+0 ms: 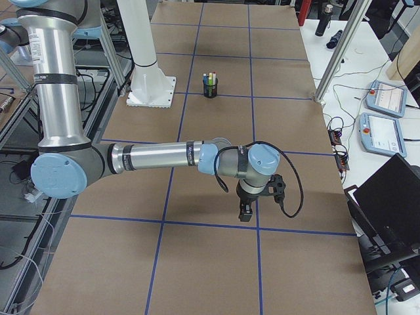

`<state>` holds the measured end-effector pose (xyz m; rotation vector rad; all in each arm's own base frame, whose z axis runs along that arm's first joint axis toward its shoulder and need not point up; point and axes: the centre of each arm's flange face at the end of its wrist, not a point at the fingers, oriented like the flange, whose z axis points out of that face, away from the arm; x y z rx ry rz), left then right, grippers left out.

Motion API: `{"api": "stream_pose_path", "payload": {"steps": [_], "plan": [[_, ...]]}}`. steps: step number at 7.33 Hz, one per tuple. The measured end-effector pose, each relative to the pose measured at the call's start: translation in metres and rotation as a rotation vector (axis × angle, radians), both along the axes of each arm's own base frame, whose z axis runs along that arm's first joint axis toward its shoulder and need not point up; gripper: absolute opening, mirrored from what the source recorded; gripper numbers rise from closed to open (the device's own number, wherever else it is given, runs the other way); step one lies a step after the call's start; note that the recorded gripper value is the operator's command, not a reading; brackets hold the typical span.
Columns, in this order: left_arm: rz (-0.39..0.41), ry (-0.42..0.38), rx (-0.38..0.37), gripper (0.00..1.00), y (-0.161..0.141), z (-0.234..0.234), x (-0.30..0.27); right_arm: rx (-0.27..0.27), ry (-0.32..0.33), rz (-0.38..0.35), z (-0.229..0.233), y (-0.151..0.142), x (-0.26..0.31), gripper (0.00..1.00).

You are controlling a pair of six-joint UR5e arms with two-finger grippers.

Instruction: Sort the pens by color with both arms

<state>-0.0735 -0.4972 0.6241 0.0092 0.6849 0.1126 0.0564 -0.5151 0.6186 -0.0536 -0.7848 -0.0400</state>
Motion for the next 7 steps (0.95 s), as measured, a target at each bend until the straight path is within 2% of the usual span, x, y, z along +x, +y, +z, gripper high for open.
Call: {"api": "stream_pose_path", "payload": {"steps": [7], "plan": [[0.001,0.000,0.002,1.00,-0.0004,-0.0010,0.0004,0.014,0.014,0.000,-0.0056,-0.0032,0.0013,1.00]]}}
